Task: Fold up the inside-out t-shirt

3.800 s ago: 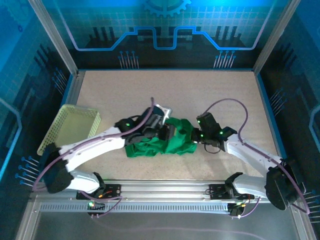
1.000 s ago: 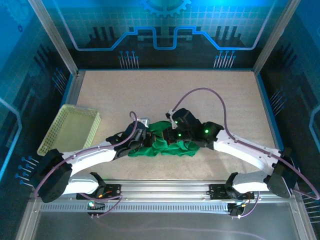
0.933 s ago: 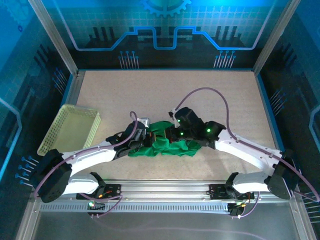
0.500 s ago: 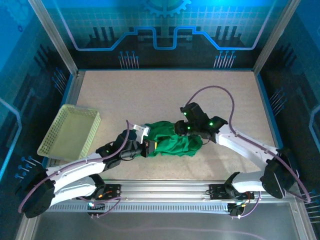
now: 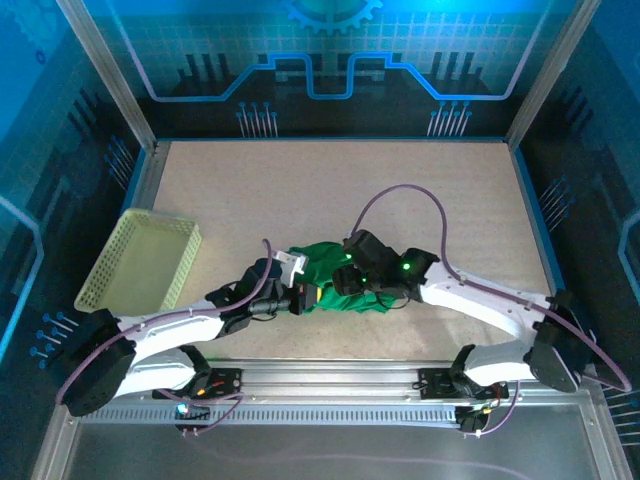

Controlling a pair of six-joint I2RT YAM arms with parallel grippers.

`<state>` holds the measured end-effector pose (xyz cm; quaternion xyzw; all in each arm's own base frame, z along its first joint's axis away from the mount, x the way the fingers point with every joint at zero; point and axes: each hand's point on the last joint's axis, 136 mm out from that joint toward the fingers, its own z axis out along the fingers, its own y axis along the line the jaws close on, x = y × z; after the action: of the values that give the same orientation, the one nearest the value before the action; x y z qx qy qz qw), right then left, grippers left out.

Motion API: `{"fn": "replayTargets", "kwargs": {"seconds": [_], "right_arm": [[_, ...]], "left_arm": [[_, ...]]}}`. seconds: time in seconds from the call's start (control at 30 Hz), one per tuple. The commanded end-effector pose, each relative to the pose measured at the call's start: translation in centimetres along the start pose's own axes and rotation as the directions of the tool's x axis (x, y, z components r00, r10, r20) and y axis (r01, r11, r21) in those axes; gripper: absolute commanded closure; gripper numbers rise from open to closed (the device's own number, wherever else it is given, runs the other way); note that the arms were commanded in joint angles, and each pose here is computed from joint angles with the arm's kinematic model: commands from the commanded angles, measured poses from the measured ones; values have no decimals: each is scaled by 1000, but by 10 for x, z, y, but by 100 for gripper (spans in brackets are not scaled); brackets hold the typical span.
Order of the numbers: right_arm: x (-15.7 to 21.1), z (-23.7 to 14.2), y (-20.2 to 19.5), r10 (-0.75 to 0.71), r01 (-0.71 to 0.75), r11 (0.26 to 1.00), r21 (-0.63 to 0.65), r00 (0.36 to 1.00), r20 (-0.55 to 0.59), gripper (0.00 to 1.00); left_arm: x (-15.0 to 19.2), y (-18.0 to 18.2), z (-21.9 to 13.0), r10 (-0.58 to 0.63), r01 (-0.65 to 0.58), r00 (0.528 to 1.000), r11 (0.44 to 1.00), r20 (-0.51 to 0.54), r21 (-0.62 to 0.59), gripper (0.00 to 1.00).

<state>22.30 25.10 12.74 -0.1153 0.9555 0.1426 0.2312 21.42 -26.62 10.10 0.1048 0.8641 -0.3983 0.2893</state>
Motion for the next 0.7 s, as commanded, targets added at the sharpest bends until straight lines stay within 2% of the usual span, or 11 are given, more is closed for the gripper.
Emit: {"fn": "replayTargets", "kwargs": {"seconds": [0.0, 0.2, 0.43, 0.53, 0.67], "right_arm": [[6, 18, -12, 52, -50, 996, 73, 998, -26, 44], [-6, 27, -16, 21, -19, 995, 102, 1000, -13, 42], [-28, 42, -29, 95, -95, 994, 62, 995, 5, 47], [-34, 47, -23, 102, -102, 995, 21, 995, -6, 60], [-36, 38, -14, 67, -67, 998, -7, 998, 11, 87]], "left_arm": [[-12, -24, -2, -7, 5, 1000, 995, 21, 95, 100], [-11, -29, -7, -2, 0, 1000, 992, 19, 123, 100], [-4, -39, -8, 28, -25, 999, 984, -18, 177, 100], [-1, -34, -7, 27, -23, 999, 987, -24, 160, 100], [-2, -15, -7, 11, -11, 1000, 998, -2, 59, 98]]}}
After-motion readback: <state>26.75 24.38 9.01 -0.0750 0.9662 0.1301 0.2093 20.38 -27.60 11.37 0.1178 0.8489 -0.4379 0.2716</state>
